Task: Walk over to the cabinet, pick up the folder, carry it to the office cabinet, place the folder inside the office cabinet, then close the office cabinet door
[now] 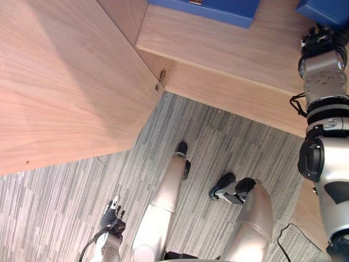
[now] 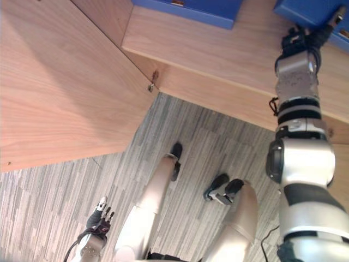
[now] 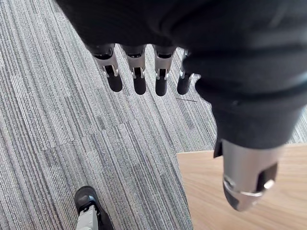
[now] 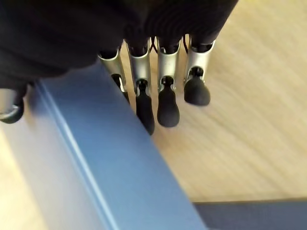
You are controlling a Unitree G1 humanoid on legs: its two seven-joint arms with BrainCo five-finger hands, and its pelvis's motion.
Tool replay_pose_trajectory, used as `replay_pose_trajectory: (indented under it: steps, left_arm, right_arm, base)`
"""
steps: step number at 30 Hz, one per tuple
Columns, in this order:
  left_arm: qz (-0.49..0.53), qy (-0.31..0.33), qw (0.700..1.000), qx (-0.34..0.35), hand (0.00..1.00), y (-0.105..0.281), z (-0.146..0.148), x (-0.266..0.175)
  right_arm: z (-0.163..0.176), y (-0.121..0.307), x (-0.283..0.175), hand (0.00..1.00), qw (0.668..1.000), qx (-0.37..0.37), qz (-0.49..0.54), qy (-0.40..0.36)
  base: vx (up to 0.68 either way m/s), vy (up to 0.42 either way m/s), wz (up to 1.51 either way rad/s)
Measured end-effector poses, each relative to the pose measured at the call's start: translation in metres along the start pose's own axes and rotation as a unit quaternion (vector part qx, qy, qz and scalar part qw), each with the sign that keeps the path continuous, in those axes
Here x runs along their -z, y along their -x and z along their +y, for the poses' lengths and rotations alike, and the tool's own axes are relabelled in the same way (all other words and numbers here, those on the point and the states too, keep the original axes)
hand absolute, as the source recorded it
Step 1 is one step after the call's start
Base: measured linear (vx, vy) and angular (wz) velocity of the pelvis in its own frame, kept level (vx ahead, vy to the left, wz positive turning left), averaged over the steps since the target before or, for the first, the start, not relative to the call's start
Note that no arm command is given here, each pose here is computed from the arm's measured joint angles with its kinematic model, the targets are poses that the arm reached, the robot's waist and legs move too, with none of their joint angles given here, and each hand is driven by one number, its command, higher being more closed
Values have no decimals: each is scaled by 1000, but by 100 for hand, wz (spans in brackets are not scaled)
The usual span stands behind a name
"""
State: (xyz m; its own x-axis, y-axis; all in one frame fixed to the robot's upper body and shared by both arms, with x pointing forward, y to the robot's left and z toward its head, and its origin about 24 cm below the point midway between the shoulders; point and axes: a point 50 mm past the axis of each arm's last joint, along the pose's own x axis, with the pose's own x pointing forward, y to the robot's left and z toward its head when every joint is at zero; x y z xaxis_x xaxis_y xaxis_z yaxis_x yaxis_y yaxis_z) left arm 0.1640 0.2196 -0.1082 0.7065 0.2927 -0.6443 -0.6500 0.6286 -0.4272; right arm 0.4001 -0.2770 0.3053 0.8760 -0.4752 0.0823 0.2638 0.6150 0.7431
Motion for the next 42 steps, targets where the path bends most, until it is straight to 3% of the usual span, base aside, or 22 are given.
replay_pose_trajectory:
  steps: [10,17,26,31,40,42]
  left_arm:
    - [1,2,1000,-2,0,0,0,1]
    - [1,3,1000,3,0,-3,-4,0]
    - [-1,-1,1000,21,0,-3,-3,-2]
    - [-10,-13,999,31,0,-4,2,-11]
    - [-8,-32,999,37,0,-4,16,-18]
    - [-10,-39,999,35,0,-4,20,-21]
  right_arm:
    - [9,2,14,0,980,-40,-11,195]
    - [8,3,35,0,961,-60,9,269]
    - [-6,4,59,0,887,-95,31,451]
    - [-12,6,71,0,863,-137,61,483]
    - [-37,15,104,0,779,-223,138,570]
    - [-41,21,116,0,741,-249,155,603]
  base:
    - [52,-1,-3]
    - [59,-5,-5]
    - [59,26,-5]
    - [63,35,-4]
    - [58,31,-8]
    - [82,50,-13]
